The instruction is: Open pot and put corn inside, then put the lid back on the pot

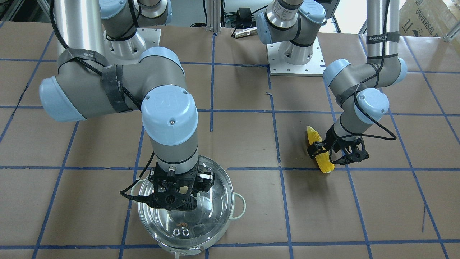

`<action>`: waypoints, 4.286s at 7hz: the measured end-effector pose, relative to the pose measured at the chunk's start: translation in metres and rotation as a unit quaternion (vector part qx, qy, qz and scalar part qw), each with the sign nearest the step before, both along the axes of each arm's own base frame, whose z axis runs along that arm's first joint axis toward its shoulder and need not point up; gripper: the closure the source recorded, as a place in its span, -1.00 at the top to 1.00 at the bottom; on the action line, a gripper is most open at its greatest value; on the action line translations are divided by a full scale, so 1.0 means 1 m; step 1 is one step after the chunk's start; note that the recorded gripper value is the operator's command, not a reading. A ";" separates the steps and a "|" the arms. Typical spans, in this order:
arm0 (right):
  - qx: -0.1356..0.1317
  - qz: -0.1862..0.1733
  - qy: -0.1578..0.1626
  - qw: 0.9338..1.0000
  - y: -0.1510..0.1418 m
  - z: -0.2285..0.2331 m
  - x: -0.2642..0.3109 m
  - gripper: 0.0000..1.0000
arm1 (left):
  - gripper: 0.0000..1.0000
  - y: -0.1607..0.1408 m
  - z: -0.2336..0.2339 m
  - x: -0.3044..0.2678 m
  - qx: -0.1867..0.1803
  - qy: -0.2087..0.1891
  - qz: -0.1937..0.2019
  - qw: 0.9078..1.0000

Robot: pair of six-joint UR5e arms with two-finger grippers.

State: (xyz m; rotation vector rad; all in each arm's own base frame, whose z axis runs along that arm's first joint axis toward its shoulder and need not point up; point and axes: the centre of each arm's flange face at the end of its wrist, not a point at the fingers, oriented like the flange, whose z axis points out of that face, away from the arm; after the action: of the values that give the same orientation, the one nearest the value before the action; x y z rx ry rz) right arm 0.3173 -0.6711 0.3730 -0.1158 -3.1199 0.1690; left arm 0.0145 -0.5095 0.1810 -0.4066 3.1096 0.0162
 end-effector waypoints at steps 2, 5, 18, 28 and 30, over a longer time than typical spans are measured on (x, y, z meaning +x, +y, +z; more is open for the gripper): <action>0.003 0.025 0.008 1.000 -0.005 0.019 -0.030 -0.34 | 0.01 0.004 -0.003 -0.001 -0.021 -0.006 -0.001 1.000; 0.045 0.025 0.006 0.999 -0.027 0.019 -0.133 -0.39 | -0.84 0.001 0.001 -0.002 -0.035 -0.007 -0.002 0.999; 0.108 0.124 -0.027 0.986 -0.027 -0.046 -0.377 -0.46 | -0.94 -0.123 0.243 -0.341 -0.052 0.011 -0.069 0.996; 0.107 0.123 -0.027 0.986 -0.028 -0.045 -0.375 -0.45 | 1.00 -0.202 0.123 -0.443 -0.039 0.003 -0.102 0.994; 0.107 0.123 -0.027 0.986 -0.028 -0.045 -0.375 -0.45 | 1.00 -0.204 0.122 -0.439 -0.037 0.001 -0.103 0.994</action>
State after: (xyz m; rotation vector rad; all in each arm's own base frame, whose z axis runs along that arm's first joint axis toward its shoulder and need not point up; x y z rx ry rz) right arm -0.0575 -0.6989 0.3281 0.2723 -3.1693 -0.1710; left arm -0.4246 -0.7130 0.3034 -0.0833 3.1433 -0.0999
